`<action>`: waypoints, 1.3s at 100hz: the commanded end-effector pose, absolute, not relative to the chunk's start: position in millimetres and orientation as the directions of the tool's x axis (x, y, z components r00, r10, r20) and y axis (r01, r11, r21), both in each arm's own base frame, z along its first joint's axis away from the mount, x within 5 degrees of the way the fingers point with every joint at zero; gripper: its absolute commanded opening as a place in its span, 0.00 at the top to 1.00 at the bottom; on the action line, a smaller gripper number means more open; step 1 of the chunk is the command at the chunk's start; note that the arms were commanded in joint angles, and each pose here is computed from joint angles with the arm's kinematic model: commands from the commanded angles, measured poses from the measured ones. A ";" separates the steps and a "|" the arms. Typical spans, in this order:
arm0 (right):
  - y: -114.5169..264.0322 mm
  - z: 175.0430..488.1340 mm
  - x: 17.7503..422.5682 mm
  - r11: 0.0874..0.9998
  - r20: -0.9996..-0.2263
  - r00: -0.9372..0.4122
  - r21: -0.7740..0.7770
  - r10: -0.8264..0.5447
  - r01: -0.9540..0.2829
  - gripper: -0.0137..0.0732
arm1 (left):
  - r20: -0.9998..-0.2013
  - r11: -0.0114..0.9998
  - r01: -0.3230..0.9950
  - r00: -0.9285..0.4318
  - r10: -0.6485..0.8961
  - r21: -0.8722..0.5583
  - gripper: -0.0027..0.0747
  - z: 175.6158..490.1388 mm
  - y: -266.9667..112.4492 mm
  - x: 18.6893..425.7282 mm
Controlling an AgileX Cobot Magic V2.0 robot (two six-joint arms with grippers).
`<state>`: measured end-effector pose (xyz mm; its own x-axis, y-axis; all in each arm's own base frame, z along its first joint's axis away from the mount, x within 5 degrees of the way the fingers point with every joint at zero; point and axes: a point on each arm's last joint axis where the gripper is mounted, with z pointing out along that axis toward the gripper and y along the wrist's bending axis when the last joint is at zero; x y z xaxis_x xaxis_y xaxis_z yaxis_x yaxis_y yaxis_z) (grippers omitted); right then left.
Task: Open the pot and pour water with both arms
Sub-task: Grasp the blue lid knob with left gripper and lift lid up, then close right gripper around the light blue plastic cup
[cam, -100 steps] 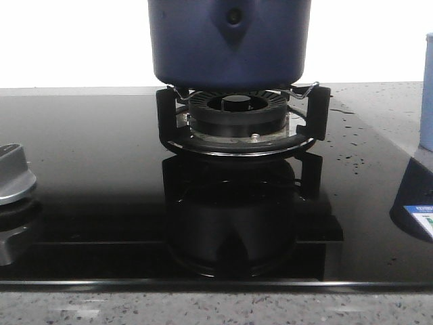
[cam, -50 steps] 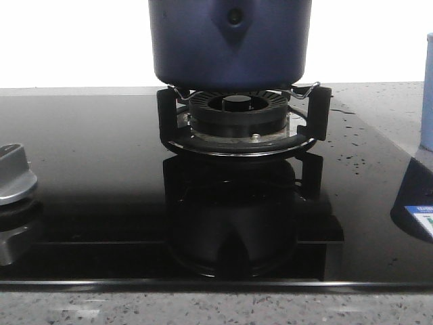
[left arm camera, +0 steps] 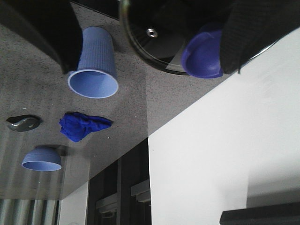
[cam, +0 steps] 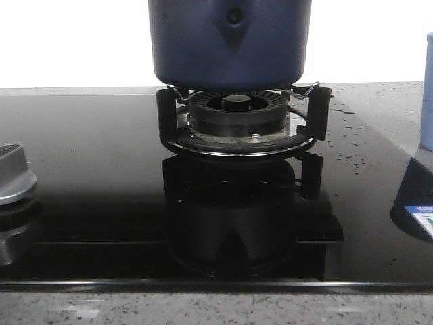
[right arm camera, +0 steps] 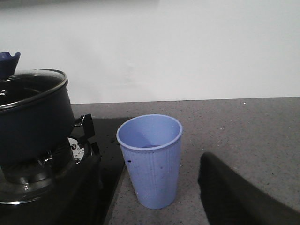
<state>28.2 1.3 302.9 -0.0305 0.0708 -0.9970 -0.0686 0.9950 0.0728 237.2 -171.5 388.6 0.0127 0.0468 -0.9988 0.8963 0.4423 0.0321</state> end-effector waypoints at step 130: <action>0.9 317.7 28.3 0.997 -0.998 0.050 0.046 0.049 -0.067 0.40 | -0.995 0.407 0.908 -0.101 -0.020 -0.101 0.35 355.3 -222.7 308.3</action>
